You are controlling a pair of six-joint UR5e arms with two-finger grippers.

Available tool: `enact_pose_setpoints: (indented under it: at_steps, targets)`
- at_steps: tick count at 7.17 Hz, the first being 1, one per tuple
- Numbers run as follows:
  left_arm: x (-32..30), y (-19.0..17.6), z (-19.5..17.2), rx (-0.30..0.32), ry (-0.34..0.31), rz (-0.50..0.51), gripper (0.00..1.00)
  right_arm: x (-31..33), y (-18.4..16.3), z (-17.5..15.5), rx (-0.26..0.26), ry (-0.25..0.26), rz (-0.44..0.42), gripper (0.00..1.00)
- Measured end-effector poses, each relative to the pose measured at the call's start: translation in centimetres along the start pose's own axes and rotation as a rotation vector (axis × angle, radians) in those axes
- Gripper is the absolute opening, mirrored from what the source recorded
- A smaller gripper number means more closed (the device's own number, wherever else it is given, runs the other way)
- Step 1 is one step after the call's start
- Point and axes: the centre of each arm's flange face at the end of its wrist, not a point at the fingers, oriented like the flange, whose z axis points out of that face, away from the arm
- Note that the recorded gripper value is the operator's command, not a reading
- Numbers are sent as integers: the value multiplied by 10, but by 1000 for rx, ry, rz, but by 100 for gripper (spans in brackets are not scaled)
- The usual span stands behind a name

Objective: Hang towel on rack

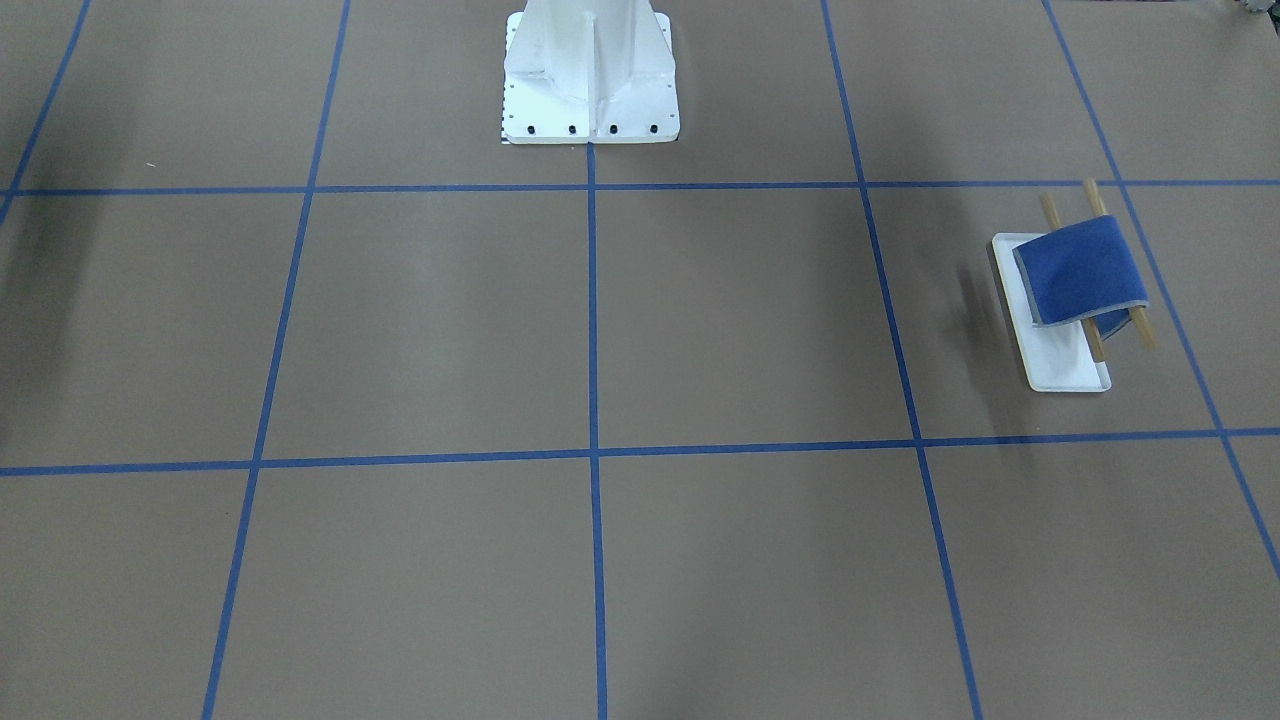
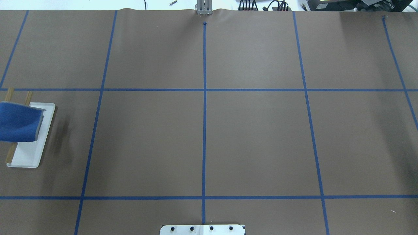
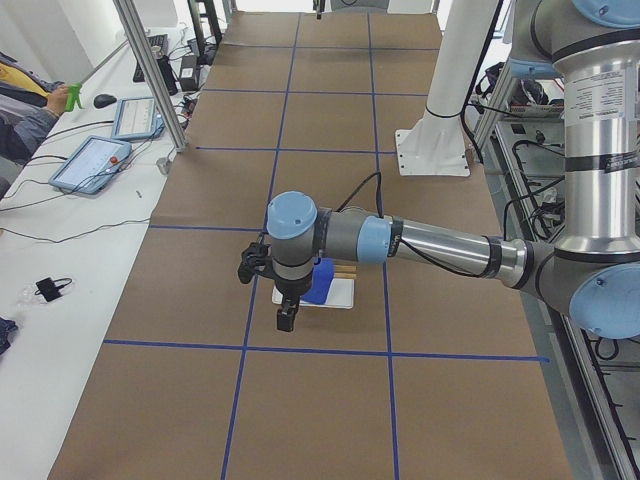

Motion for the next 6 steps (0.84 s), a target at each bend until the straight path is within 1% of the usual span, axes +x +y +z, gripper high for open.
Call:
enact_pose_setpoints:
  at_steps: [1, 2, 3, 4, 6]
  targets:
    - [2, 1, 0, -1, 24, -4, 98, -8, -5, 2, -22, -42, 10, 100]
    - [2, 1, 0, -3, 35, -11, 98, -14, -10, 4, -44, -62, 16, 100]
    - [-1, 2, 3, -8, 40, -21, 98, -17, -13, 5, -59, -65, 3, 100]
    - [-5, 2, 7, -14, 41, -29, 98, -15, -13, 6, -73, -55, -27, 100]
    - [-5, 1, 5, -10, 38, -39, 98, -8, -15, 2, -111, -21, -105, 100]
